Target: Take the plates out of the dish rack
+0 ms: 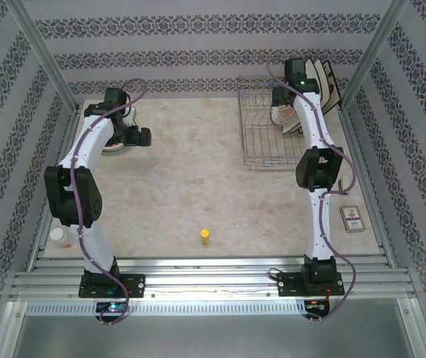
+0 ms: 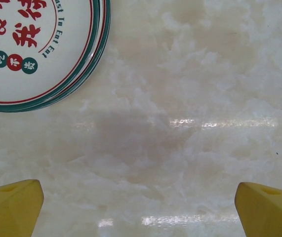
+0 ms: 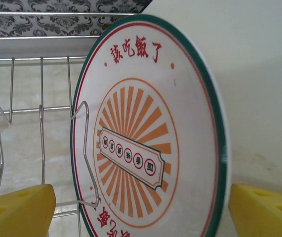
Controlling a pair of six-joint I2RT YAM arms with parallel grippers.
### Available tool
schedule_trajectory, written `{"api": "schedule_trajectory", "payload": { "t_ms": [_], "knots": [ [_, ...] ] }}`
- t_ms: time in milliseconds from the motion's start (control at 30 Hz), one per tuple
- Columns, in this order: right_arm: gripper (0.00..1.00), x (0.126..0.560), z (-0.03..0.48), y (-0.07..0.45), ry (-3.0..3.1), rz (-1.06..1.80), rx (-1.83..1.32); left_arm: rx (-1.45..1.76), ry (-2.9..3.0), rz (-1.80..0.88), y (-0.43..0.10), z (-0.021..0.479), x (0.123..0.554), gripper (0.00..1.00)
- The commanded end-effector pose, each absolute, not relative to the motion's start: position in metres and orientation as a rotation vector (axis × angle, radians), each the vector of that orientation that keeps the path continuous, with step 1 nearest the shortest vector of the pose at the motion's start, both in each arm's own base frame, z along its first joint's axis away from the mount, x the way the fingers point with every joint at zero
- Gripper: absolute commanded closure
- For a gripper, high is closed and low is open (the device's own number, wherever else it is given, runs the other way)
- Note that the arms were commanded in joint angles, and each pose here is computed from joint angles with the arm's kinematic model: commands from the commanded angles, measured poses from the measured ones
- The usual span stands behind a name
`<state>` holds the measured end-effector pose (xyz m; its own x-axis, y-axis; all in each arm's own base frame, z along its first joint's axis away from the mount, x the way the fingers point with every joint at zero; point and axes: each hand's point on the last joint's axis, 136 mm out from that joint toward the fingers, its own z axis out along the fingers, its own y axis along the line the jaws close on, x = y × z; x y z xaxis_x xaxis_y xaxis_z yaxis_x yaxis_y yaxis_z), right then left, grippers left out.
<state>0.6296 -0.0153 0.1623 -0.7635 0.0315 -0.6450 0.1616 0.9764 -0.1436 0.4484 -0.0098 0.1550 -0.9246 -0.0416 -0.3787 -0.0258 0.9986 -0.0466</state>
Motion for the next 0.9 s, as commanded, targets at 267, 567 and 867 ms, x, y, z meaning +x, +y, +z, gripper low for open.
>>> {"api": "schedule_trajectory", "payload": {
  "t_ms": [267,567,867],
  "knots": [
    [0.42,0.639,0.166,-0.004,2.397,-0.132,0.182,0.008,2.784,-0.033,-0.014,0.150,0.452,0.00],
    [0.84,0.638,0.168,-0.002,2.394,-0.149,0.202,0.012,2.790,-0.039,-0.016,0.147,0.452,0.00],
    [1.00,0.630,0.195,0.005,2.363,-0.146,0.191,0.002,2.817,-0.042,-0.016,0.136,0.445,0.00]
  ]
}}
